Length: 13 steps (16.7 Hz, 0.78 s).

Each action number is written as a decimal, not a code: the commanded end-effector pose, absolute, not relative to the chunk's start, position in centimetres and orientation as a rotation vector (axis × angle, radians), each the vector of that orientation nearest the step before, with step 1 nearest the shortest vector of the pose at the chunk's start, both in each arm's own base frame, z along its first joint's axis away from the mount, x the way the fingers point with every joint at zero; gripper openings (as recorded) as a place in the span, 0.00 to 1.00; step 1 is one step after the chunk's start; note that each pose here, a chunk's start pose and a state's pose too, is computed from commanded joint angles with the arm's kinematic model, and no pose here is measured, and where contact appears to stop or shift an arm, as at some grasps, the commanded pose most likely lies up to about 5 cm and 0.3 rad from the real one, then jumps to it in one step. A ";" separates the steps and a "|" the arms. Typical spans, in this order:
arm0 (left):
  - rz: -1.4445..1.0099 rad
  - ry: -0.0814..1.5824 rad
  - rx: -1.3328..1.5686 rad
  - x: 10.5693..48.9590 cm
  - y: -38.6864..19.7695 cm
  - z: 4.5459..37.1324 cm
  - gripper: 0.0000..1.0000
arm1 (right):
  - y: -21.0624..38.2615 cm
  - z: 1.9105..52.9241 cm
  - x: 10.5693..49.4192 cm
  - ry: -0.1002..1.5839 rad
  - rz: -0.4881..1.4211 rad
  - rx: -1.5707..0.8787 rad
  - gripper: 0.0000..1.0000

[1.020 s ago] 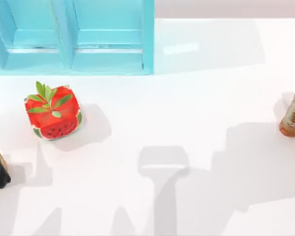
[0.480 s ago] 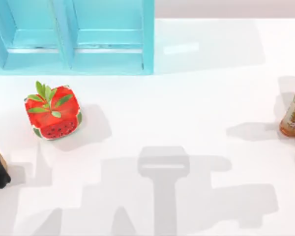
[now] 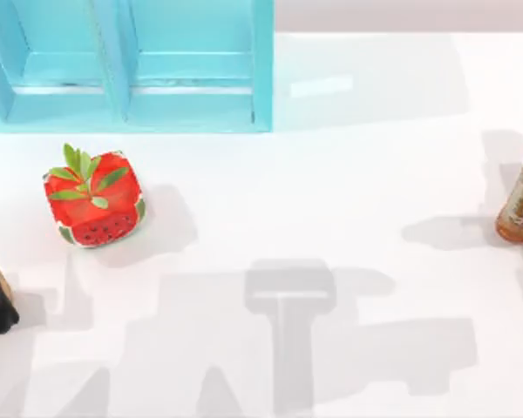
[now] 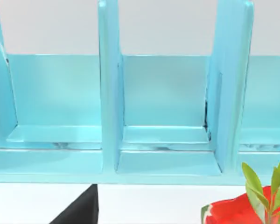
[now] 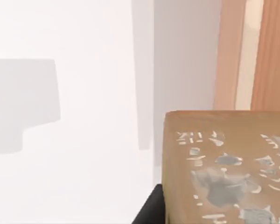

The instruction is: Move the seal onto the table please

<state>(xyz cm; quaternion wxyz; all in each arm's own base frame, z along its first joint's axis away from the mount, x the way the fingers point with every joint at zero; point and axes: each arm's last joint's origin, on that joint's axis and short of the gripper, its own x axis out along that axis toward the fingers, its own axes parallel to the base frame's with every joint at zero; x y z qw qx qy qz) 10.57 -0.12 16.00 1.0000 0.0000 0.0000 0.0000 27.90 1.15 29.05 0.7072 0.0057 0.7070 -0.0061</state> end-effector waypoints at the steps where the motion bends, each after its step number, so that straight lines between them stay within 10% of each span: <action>1: 0.000 0.000 0.000 10.6 -0.1 16.0 1.00 | 2.0 28.9 28.7 1.571 -0.016 0.015 0.00; 13: 0.000 0.000 0.000 10.6 -0.1 16.0 1.00 | 27.0 19.2 34.9 1.578 -0.015 0.007 0.00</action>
